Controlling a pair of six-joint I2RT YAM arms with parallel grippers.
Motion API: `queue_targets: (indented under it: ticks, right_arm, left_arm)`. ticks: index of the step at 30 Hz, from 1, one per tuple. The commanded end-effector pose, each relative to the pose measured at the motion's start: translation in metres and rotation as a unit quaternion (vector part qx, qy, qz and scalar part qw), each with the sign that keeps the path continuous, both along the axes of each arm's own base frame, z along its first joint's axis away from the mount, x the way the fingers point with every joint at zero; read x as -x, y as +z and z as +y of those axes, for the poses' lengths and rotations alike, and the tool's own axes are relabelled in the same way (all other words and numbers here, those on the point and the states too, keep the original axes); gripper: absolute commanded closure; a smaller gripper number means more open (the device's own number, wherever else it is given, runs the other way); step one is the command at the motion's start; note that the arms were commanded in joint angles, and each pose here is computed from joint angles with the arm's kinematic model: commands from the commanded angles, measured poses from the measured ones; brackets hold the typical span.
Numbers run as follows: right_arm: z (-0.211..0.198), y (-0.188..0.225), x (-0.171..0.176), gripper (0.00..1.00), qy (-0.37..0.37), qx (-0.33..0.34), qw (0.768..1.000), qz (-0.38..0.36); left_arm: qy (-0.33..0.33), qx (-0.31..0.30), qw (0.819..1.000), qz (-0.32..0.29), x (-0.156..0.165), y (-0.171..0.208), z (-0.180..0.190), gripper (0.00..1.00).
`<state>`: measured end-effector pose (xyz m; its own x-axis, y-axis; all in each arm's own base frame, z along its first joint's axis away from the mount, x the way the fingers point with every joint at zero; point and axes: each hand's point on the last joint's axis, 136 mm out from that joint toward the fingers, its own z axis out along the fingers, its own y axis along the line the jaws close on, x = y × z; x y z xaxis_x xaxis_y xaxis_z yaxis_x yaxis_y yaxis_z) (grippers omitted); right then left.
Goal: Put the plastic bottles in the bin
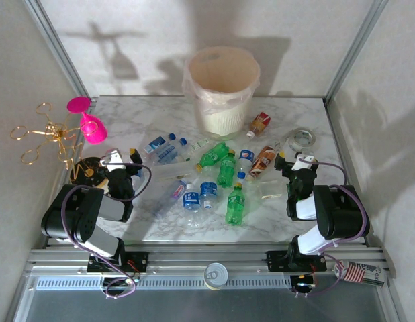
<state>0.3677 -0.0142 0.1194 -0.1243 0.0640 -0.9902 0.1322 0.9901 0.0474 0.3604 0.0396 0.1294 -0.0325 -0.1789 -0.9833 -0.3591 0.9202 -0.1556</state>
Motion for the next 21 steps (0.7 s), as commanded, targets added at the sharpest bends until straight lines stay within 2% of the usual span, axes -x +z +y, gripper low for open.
queue_targets:
  ticks: [1, 16, 21]
  right_arm:
    - [-0.001, 0.006, -0.003, 0.01, -0.003, 0.001, 1.000, -0.013]
    - [-0.002, 0.007, -0.002, 0.01, -0.005, 0.002, 1.000, -0.016]
    - [0.001, 0.021, -0.006, 0.01, -0.007, 0.012, 1.000, -0.012]
  left_arm:
    - [0.001, 0.005, 1.000, -0.013, 0.000, 0.004, 0.003, 0.01]
    - [0.008, 0.000, 1.000, -0.016, 0.002, 0.006, 0.002, 0.01]
    - [0.020, -0.011, 0.999, -0.024, 0.007, 0.012, 0.000, 0.01]
